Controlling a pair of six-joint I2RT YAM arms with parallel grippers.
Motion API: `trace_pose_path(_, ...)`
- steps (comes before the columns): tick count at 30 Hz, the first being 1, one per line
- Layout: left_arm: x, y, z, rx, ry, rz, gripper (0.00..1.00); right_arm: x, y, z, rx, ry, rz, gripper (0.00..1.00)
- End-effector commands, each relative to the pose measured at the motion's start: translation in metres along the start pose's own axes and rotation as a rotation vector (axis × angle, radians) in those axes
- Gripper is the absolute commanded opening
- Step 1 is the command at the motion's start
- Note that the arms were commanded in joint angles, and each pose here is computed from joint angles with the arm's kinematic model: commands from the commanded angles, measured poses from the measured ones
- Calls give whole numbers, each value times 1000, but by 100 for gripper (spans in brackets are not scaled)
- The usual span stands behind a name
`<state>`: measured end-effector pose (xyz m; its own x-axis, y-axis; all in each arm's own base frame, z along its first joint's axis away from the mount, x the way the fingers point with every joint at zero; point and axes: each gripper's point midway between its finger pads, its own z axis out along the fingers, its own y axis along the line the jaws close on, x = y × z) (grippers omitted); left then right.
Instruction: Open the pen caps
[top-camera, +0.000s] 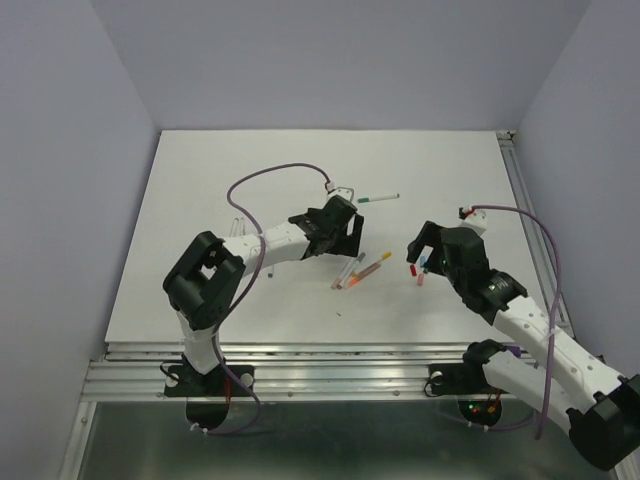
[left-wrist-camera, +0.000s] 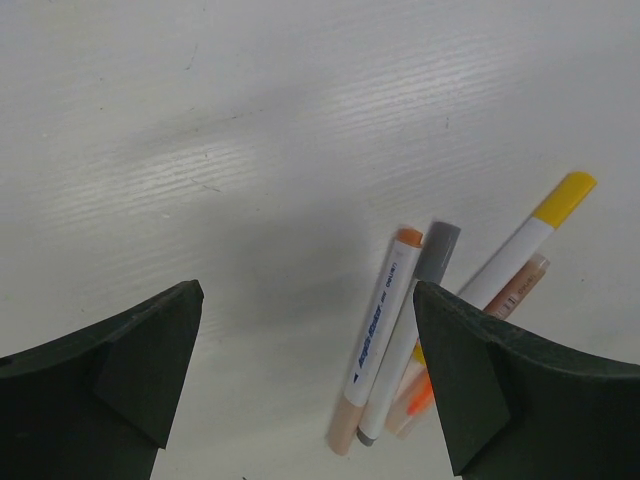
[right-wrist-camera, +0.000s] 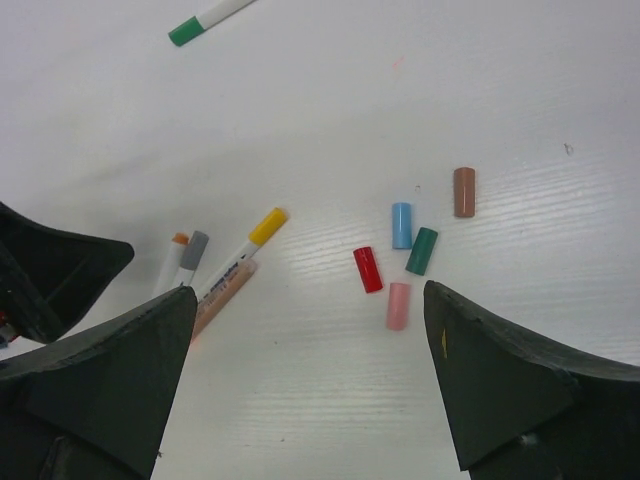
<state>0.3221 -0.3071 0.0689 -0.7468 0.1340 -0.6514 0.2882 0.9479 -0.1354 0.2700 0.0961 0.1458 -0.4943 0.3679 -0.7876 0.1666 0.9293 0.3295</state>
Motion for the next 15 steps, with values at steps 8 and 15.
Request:
trace_pose_path(8, 1, -7, 7, -64, 26, 70, 99, 3, -2, 8, -1, -18, -6, 100)
trace_pose_path(15, 10, -10, 12, -70, 48, 88, 99, 6, -3, 9, 0, -6, -10, 100)
